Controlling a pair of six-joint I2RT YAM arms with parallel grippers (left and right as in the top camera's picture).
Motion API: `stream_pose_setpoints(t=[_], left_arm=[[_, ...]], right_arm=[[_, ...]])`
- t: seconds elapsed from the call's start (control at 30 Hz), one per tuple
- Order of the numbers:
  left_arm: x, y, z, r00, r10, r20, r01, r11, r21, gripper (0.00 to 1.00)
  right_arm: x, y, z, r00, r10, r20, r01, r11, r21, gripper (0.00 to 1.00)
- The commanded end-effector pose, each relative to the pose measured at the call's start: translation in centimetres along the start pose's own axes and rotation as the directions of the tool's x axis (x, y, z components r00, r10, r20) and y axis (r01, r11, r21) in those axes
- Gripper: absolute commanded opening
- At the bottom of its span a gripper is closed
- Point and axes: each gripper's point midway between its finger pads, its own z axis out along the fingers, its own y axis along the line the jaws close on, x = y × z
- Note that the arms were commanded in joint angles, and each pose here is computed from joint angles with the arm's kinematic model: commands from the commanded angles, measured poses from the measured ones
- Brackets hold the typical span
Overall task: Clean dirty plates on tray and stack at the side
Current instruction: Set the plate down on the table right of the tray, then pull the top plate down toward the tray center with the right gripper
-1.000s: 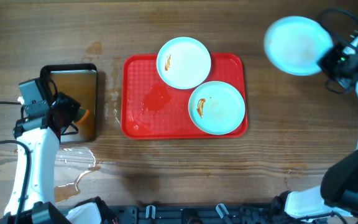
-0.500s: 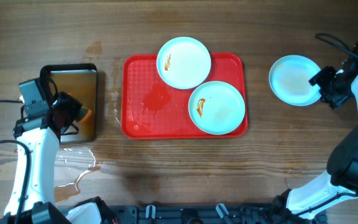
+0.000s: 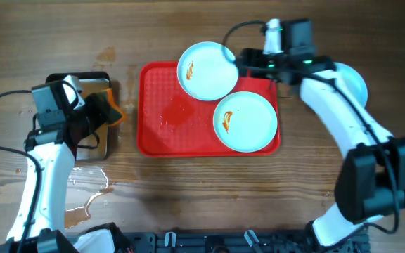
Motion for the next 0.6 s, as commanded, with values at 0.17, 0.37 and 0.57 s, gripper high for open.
stream_pose_setpoints(t=[0.17,0.37,0.57], left_arm=[[0.8,-1.5,0.3,0.998,0.053,-0.027,-0.052,0.998,0.04,0.04],[0.8,-1.5,0.3,0.998,0.053,-0.028,-0.052,0.998,0.04,0.04],[0.8,-1.5,0.3,0.998,0.053,-0.028,-0.052,0.998,0.04,0.04]], right_arm=[[1.9,-3.4,6.7,0.997,0.078,-0.003,-0.076,0.983,0.17,0.87],[4.0,-3.0,10.3,0.995,0.087,-0.056,-0.082,0.992,0.098,0.77],[4.6,-1.9,11.0,0.996,0.065,-0.064,-0.06,0.995,0.082,0.48]])
